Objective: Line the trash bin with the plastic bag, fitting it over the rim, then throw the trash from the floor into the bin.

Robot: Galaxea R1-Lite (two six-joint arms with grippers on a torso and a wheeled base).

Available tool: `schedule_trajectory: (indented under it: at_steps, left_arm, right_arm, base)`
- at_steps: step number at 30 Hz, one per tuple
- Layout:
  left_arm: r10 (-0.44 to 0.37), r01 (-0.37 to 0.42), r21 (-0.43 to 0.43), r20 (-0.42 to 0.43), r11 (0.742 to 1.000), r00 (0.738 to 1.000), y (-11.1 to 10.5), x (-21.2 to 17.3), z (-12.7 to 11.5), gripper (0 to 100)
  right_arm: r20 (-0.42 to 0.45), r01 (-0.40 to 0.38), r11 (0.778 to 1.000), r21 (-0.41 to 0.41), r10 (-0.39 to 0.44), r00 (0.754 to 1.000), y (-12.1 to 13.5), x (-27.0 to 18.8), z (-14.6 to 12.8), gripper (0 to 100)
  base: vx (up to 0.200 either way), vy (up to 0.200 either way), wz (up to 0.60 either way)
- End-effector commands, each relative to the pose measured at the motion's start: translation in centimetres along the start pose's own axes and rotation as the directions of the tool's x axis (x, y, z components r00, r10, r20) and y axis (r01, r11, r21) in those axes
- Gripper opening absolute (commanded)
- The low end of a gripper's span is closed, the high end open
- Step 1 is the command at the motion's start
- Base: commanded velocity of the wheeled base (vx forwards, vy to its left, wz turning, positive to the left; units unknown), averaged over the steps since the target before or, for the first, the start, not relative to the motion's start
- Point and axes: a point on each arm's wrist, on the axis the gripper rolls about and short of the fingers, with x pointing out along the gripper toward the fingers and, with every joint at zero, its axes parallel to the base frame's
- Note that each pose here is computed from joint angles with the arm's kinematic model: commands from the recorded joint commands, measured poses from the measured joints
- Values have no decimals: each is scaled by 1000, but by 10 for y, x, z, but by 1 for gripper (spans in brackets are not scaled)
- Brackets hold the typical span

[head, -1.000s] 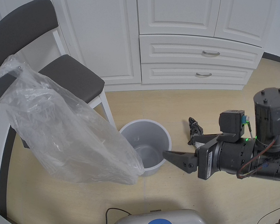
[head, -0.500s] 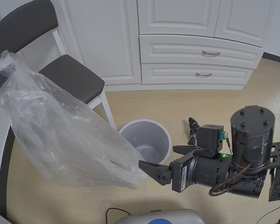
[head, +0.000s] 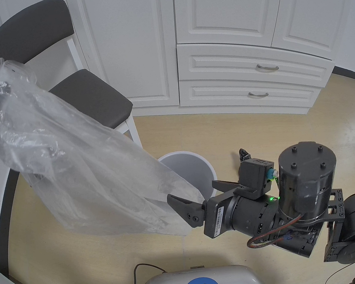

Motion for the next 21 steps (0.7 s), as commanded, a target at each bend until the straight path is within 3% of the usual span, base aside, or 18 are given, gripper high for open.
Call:
schedule_trajectory:
  at_steps: [1, 7, 21]
  left_arm:
    - [-78, 78, -19, 20, 997, 997, -6, -7, -1, 0]
    - [-133, 136, -25, 89, 990, 987, -10, -7, -3, 0]
    - [-146, 150, -19, 155, 988, 977, -11, -16, 7, 0]
  right_arm:
    - [-4, 14, 1000, -7, -14, 1000, -4, 3, -6, 100]
    - [17, 25, 1000, -2, -25, 1000, -7, 1, 0, 100]
    - [17, 33, 999, -6, -33, 999, -9, 5, -1, 100]
  base:
    - [0, 0, 0]
    - [0, 0, 0]
    - [0, 0, 0]
